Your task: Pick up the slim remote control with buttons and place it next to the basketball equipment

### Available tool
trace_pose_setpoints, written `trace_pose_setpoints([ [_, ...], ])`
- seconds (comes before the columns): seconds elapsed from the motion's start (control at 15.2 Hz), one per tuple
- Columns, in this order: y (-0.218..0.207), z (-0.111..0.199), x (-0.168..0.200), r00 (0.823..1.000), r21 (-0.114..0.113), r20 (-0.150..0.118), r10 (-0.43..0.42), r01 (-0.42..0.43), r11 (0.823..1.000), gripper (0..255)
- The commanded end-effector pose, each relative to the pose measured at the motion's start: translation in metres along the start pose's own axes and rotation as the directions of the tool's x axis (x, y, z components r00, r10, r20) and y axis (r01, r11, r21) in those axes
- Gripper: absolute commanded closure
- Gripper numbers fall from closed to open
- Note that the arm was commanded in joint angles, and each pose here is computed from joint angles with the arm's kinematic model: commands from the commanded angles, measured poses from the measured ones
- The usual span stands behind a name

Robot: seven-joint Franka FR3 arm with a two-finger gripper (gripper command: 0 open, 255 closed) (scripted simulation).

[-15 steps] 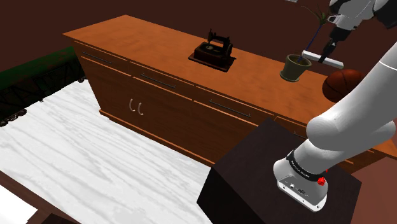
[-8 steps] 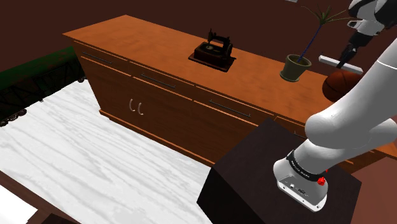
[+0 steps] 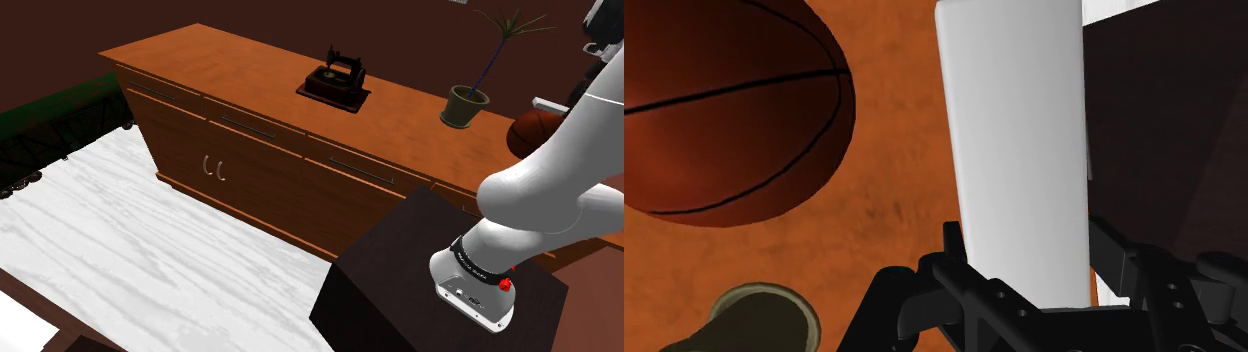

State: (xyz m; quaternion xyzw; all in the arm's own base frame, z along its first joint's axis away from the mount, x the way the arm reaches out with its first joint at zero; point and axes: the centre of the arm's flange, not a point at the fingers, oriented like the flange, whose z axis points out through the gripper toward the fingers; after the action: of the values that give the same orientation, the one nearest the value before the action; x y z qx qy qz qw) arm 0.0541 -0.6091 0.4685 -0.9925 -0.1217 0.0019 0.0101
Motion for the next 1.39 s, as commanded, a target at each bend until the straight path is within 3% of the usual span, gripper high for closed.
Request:
trace_pose_setpoints([
  [0.0,0.008,-0.002,-0.026,1.000,0.000,0.000,-0.002,0.002,1.000,255],
  [0.33,0.018,-0.002,-0.092,1.000,0.000,0.000,-0.002,0.002,1.000,255],
  [1.32,0.020,0.077,-0.092,1.000,0.000,0.000,-0.002,0.002,1.000,255],
])
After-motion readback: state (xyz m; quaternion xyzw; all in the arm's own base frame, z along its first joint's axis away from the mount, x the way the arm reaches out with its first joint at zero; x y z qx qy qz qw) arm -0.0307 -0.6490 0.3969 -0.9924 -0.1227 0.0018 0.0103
